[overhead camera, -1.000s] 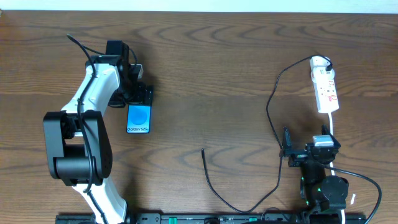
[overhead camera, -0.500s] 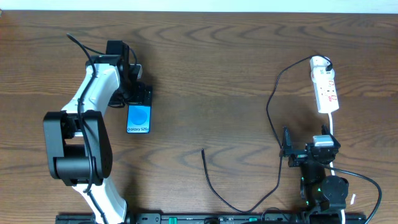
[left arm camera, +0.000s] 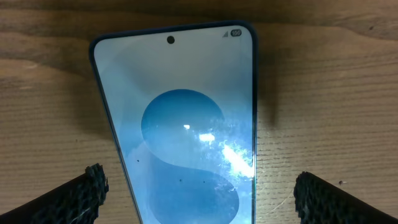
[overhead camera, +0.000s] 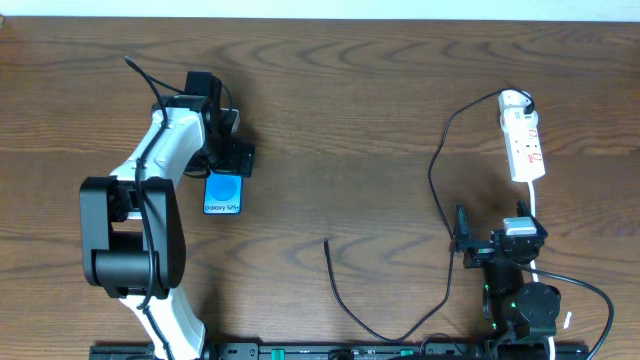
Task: Plug charger to phone and switch on socket
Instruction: 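Lower the left gripper down onto the phone's top end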
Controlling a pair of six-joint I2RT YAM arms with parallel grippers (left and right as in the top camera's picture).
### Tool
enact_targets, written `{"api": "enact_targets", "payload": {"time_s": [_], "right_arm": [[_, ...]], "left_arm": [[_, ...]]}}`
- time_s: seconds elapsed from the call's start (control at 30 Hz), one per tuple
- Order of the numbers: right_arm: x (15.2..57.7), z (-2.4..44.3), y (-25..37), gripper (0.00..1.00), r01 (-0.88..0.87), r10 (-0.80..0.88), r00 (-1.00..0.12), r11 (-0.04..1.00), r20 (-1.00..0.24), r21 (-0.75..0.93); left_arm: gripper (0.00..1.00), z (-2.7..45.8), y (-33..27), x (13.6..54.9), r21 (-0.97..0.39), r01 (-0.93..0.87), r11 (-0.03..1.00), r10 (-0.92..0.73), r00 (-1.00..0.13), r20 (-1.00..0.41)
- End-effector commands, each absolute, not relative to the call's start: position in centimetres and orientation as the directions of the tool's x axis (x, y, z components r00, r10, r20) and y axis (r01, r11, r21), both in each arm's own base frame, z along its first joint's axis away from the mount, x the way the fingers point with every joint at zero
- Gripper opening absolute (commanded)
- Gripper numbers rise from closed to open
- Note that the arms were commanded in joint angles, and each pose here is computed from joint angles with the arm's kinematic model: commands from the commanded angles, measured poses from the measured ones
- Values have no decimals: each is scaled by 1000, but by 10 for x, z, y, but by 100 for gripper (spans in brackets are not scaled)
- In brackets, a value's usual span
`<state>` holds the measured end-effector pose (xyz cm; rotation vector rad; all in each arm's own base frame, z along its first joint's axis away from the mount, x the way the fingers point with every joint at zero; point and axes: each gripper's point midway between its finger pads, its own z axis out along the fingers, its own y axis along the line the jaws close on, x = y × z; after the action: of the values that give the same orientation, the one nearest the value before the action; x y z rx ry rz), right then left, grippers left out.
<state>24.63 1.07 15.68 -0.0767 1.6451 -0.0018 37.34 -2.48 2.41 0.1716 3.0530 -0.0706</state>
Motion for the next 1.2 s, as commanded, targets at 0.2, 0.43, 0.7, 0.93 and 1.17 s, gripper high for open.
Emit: {"api": "enact_targets", "payload": {"time_s": [0.2, 0.43, 0.7, 0.93, 1.17], "right_arm": [[246, 156, 12, 99, -51, -64, -74, 997, -995, -60], [246, 156, 12, 99, -51, -64, -74, 997, -995, -60], [246, 156, 12, 99, -51, -64, -74, 997, -995, -60], [246, 156, 12, 99, -51, -64, -74, 997, -995, -60], [246, 156, 12, 99, -51, -64, -74, 997, -995, -60]], "left_arm": [[98, 19, -23, 370, -32, 123, 992, 121, -990, -71], [98, 19, -23, 374, -31, 124, 992, 121, -989, -88], [97, 18, -23, 373, -31, 124, 992, 121, -989, -86], [98, 9, -22, 366, -32, 123, 992, 121, -990, -69], [98, -1, -22, 361, -33, 123, 992, 121, -990, -67]]}}
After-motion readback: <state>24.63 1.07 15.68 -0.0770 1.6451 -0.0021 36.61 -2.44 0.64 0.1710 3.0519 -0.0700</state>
